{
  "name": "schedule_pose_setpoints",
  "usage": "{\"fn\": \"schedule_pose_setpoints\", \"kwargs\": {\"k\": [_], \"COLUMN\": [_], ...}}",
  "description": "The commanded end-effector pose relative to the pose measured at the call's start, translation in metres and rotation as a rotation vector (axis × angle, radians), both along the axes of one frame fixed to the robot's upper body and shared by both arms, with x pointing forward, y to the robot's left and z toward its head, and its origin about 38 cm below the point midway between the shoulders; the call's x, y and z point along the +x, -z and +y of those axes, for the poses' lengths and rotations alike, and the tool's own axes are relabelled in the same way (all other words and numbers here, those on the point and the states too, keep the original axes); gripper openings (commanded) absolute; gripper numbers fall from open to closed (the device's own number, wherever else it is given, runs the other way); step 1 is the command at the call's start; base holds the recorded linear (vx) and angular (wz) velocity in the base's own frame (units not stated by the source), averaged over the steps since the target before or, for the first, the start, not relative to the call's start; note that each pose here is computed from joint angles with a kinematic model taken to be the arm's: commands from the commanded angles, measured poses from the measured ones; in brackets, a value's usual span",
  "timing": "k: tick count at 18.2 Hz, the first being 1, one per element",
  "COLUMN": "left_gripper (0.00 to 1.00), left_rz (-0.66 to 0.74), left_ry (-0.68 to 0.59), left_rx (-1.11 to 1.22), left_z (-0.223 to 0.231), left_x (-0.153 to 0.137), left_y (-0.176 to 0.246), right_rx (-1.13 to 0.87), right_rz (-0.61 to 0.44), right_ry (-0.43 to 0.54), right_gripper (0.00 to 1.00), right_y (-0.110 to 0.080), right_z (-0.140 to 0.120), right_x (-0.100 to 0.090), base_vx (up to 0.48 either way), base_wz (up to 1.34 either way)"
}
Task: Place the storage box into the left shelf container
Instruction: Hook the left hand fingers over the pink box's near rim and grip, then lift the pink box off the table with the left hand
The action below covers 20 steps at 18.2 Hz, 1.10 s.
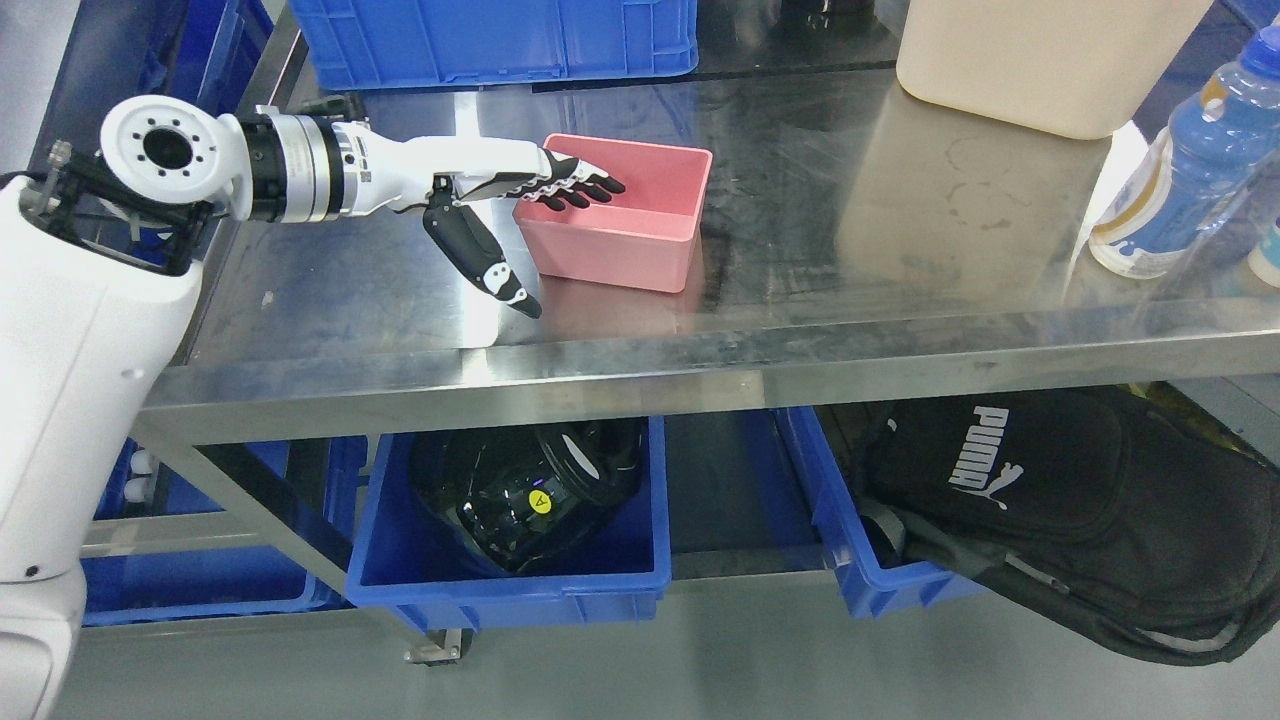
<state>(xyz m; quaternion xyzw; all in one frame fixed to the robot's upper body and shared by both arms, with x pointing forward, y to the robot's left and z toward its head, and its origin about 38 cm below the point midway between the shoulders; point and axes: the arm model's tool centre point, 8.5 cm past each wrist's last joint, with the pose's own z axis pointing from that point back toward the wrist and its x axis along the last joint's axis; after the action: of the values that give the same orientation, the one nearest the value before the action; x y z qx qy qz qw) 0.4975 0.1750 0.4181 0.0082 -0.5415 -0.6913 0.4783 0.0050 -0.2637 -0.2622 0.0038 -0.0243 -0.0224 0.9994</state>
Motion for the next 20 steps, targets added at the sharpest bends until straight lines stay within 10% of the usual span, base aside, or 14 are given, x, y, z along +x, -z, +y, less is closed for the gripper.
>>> {"fn": "schedule_pose_setpoints", "kwargs": {"k": [1, 7, 13, 20], "left_gripper": [0.97, 0.8, 0.15, 0.01], "left_rz": [0.077, 0.112, 0.095, -0.018], "left_ry": [0.023, -0.03, -0.034, 0.05], "left_rx": [-0.007, 0.007, -0.219, -0.506], "left_z": [-0.045, -0.062, -0.038, -0.038], "left_x": [0.017, 0.034, 0.047, 0.041], "left_y": [0.033, 0.052, 0.035, -0.011], "right_rx": [0.157, 0.157, 0.157, 0.157], "right_rz": [0.0, 0.0, 0.0, 0.0], "right_ry": [-0.004, -0.004, -0.004, -0.004], "right_gripper": [1.0, 1.0, 1.0, 1.0], "right_y": [-0.002, -0.002, -0.002, -0.002], "right_z": [0.003, 0.003, 0.003, 0.003], "right_x": [-0.01, -0.01, -0.01, -0.01], "base_vx": [0.0, 0.0, -0.003, 0.009], "base_wz": [0.0, 0.0, 0.08, 0.05]}}
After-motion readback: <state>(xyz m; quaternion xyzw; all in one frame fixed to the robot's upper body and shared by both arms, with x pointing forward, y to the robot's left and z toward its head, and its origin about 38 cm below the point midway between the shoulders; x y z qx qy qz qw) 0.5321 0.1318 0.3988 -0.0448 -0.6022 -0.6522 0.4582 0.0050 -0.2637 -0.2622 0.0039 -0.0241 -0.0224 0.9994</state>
